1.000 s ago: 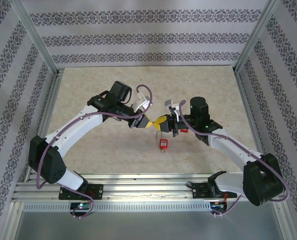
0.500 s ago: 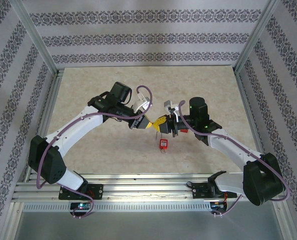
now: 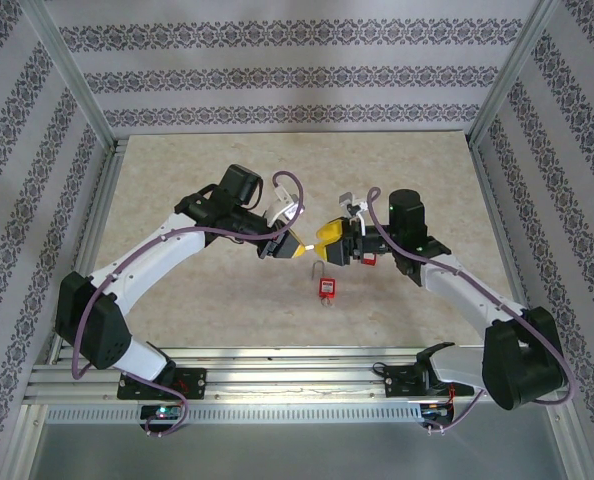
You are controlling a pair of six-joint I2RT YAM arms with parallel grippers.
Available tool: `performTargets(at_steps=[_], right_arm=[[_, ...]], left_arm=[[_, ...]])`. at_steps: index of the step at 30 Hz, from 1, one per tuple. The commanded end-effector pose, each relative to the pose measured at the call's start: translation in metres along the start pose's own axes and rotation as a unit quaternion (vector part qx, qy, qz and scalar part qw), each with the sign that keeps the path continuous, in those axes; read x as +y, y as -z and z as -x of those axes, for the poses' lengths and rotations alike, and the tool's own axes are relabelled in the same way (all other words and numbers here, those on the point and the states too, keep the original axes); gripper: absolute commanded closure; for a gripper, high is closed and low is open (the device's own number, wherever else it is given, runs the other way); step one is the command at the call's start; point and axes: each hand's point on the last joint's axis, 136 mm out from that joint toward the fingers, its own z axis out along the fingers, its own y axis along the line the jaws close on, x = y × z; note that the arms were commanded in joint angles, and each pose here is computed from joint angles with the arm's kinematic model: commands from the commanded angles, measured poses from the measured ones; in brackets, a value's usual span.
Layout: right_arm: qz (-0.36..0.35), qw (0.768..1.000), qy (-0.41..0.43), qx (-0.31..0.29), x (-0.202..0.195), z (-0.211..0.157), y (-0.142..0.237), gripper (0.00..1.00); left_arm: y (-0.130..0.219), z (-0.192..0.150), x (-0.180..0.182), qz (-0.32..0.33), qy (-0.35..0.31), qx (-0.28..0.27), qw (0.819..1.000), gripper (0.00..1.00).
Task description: Unlock with the key
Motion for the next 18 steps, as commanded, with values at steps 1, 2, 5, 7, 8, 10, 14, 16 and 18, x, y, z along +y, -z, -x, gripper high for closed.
performTargets(at_steps=[1, 2, 5, 7, 8, 10, 14, 16, 18], right_arm=[[0.012, 1.0, 0.01, -0.002, 0.004, 0.01, -0.005, 0.42], [0.015, 1.0, 0.013, -0.003, 0.005, 0.012, -0.005, 0.43], [0.022, 1.0, 0.018, -0.003, 0.009, 0.014, -0.008, 0.43], [0.026, 0.999, 0.019, -0.003, 0.011, 0.015, -0.009, 0.44], [0.029, 0.999, 0.018, -0.002, 0.012, 0.015, -0.009, 0.44], [0.033, 0.999, 0.018, 0.0, 0.015, 0.015, -0.01, 0.47], [0.046, 0.999, 0.009, 0.008, 0.018, 0.009, -0.014, 0.58], [0.054, 0.998, 0.002, 0.012, 0.02, 0.006, -0.015, 0.62], [0.057, 0.998, -0.001, 0.014, 0.021, 0.003, -0.015, 0.64]], left_arm=[[0.001, 0.006, -0.016, -0.036, -0.016, -0.016, 0.999, 1.0], [-0.001, 0.005, -0.015, -0.035, -0.015, -0.015, 0.999, 1.0], [-0.003, 0.002, -0.014, -0.034, -0.012, -0.011, 0.999, 1.0], [-0.004, 0.001, -0.013, -0.032, -0.011, -0.008, 0.999, 1.0], [-0.005, 0.0, -0.012, -0.031, -0.011, -0.007, 0.999, 1.0], [-0.006, 0.0, -0.011, -0.03, -0.01, -0.006, 0.999, 1.0], [-0.006, 0.001, -0.009, -0.027, -0.011, -0.008, 1.0, 1.0], [-0.006, 0.003, -0.009, -0.026, -0.013, -0.009, 1.0, 1.0], [-0.006, 0.002, -0.009, -0.025, -0.012, -0.007, 1.0, 1.0]])
